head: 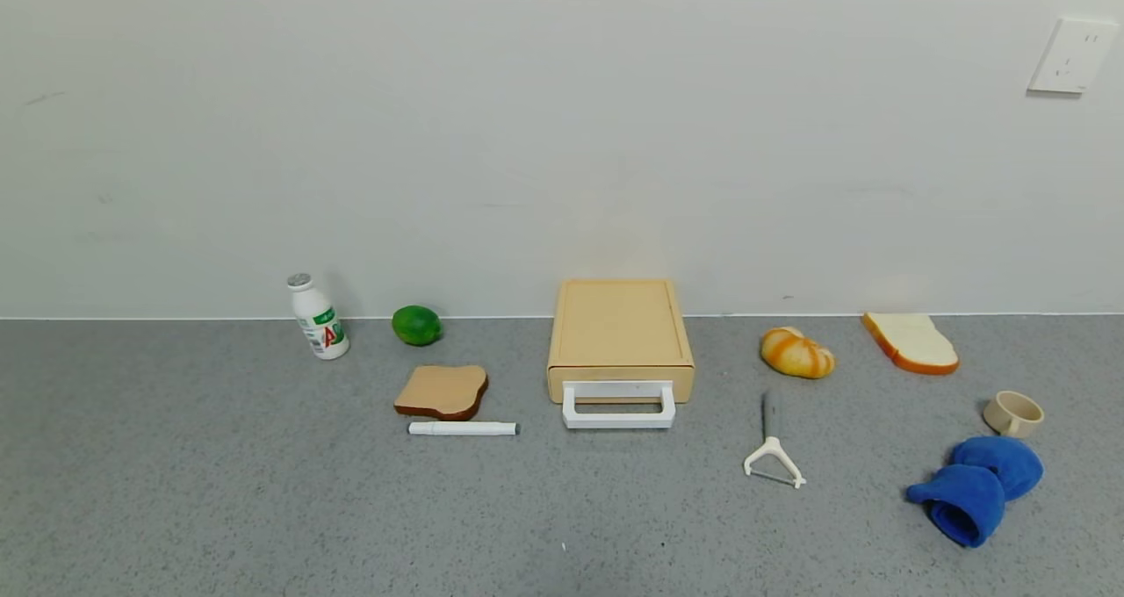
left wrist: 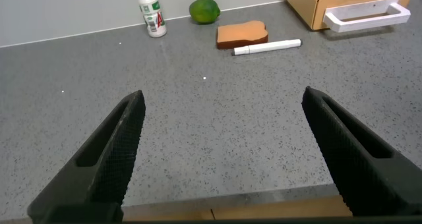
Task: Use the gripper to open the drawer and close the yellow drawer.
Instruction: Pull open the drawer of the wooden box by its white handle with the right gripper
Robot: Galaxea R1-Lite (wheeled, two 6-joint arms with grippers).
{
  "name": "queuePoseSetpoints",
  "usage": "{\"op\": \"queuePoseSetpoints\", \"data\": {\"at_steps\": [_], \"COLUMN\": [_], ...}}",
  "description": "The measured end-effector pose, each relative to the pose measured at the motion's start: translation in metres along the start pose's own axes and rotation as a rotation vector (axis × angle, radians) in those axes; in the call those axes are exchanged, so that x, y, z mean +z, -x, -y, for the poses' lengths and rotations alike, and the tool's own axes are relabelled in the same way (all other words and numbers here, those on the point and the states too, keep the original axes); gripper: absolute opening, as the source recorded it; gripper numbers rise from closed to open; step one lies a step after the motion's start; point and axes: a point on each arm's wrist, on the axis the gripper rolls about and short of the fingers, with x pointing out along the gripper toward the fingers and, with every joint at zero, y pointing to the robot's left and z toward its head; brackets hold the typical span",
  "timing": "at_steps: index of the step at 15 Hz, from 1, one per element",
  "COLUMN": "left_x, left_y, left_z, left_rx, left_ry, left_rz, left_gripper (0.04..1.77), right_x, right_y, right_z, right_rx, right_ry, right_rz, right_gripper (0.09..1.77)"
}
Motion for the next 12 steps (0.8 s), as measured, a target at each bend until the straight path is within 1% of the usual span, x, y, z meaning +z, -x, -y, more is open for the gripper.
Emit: {"op": "queuePoseSetpoints", "data": {"at_steps": [3, 6, 9, 12], "left_x": [0.0, 0.0, 0.0, 0.0], "left_y": [0.0, 0.0, 0.0, 0.0], "left_z": [0.0, 0.0, 0.0, 0.0], "left_rx": [0.0, 0.0, 0.0, 0.0], "left_ry": [0.0, 0.0, 0.0, 0.0], "left_rz": [0.0, 0.0, 0.001, 0.001], "left_gripper": [1.72, 1.72, 1.72, 1.72], "right_x": [0.018, 0.051, 0.086, 0.122], "right_y": [0.006, 0.002, -0.018, -0.055], "right_z": [0.0, 0.0, 0.0, 0.0], "right_rx": [0.004, 0.005, 0.007, 0.016], "right_ry": [-0.001, -0.001, -0.003, -0.004], "right_rz": [-0.029, -0.073, -0.156, -0.254], "right_gripper": [1.71, 1.71, 1.71, 1.71]}}
